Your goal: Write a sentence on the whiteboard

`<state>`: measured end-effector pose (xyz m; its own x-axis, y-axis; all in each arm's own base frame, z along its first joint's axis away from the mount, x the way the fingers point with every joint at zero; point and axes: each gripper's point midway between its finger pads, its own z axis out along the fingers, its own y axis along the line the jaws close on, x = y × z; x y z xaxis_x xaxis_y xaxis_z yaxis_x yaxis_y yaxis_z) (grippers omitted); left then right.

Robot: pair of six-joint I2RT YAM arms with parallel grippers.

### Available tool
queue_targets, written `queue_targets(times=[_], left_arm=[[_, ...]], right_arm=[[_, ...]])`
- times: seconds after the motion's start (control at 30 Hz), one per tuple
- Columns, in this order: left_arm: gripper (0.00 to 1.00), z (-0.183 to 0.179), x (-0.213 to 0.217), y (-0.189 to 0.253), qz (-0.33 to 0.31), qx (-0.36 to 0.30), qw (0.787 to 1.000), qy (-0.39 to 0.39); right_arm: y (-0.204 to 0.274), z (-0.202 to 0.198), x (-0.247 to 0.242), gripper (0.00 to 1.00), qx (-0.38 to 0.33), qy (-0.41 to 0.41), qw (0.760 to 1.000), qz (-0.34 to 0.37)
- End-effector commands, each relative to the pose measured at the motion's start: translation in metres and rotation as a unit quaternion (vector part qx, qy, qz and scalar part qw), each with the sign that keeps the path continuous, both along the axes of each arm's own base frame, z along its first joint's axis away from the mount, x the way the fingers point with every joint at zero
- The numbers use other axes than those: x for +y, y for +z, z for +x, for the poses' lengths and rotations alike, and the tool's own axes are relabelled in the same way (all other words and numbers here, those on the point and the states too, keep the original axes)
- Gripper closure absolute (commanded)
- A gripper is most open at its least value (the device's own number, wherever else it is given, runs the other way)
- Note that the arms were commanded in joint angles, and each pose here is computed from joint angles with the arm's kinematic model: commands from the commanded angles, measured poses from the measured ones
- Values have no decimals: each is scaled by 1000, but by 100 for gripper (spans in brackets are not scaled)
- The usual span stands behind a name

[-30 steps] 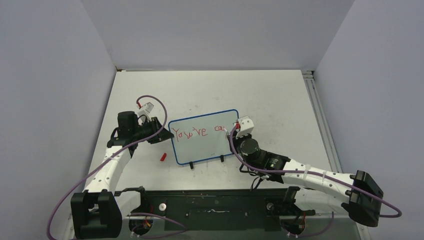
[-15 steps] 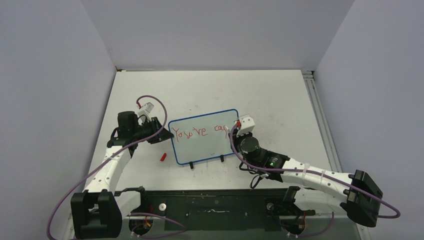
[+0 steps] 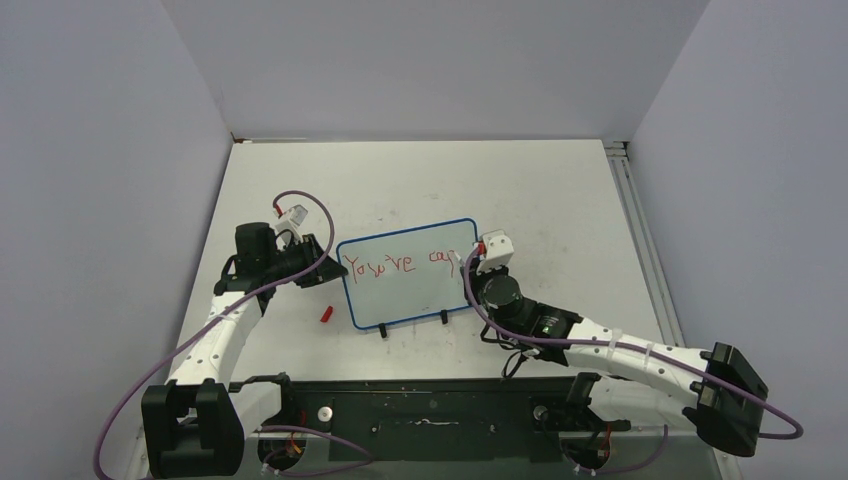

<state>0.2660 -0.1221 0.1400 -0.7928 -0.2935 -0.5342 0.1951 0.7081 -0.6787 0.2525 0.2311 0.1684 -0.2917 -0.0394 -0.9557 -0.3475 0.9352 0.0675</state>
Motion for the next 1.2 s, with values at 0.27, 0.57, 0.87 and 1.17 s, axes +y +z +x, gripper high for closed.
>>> queue_targets(times=[0.27,0.57,0.87,1.17], left_arm=[[80,8,-1,18,5,-33,999,-8],[80,8,-1,18,5,-33,999,-7],[80,8,-1,17,5,-32,999,-7],[80,8,-1,17,5,-32,999,-7]], right_arm=[[-3,-1,-9,95,5,-15,1000,13],[-5,-3,2,95,8,9,1000,19],[-8,-4,8,95,11,19,1000,22],[8,-6,5,95,-2,21,999,35]])
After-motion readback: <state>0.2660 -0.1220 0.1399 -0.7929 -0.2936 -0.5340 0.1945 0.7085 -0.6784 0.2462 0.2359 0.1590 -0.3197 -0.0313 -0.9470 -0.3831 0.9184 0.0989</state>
